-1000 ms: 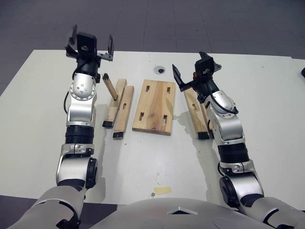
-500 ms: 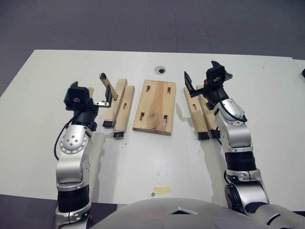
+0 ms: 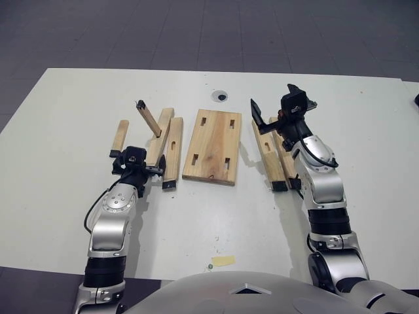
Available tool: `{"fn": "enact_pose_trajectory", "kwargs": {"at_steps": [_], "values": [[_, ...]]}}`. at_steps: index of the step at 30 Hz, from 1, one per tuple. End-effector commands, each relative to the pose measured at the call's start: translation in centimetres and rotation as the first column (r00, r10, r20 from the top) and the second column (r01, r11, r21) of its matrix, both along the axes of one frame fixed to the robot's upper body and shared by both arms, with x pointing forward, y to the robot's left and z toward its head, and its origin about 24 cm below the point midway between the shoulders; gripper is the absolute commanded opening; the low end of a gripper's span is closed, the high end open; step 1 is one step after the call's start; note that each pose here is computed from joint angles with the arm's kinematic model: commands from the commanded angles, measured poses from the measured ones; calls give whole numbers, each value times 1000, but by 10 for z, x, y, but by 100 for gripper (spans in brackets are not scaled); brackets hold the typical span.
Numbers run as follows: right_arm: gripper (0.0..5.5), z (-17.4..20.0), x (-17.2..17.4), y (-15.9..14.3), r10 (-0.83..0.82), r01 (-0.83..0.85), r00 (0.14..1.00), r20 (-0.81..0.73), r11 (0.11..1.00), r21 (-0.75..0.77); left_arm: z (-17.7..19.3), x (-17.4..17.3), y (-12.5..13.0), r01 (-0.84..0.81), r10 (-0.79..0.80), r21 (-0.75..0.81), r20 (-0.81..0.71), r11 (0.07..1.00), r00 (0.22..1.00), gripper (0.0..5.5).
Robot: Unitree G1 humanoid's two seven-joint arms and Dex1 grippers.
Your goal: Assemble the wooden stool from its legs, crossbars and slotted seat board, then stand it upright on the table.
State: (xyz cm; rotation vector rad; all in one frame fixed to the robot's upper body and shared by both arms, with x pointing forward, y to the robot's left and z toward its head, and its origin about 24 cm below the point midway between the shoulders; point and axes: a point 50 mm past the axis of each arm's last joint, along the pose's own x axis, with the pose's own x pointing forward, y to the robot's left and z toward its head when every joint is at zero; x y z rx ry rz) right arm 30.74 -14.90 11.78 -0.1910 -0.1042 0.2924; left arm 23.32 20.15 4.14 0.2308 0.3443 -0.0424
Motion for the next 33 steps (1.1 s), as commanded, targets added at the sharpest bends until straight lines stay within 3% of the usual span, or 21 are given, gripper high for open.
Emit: {"fn": "enact_pose_trajectory", "kwargs": {"at_steps": [1,5,14,21,25,27,28,30,32,33], "values": [[540,5,2,3,13,-13,1000,10,1000,8,-15,0,5,2,2,35,-102,999,995,539],[540,6,3,5,17,-17,1000,14,1000,11,-20,3,4,24,-19,29,-147,999,989,478],[540,11,5,6,4,-5,1000,29,999,33,-12,16,1,-21,-36,-221,-251,975,967,330],[540,19,7,9,4,-5,1000,20,996,84,-10,18,11,-16,-52,-223,-294,975,954,204],[540,23,10,9,6,-2,1000,-25,988,153,-5,22,13,14,-65,-199,-252,980,965,204],[540,26,15,1,-20,43,996,-91,967,251,6,28,18,43,-57,-93,-153,995,987,204],[540,29,18,-3,-26,66,991,-132,948,311,15,31,18,76,-79,-43,-85,996,993,204],[540,42,21,-2,176,5,960,-218,768,641,58,39,12,166,-147,-77,205,983,968,204],[540,63,17,5,398,-125,908,-132,557,821,87,38,5,249,-212,-47,384,967,898,204],[540,74,14,9,471,-189,879,-78,493,849,97,37,2,277,-237,-33,429,960,872,204]]}}
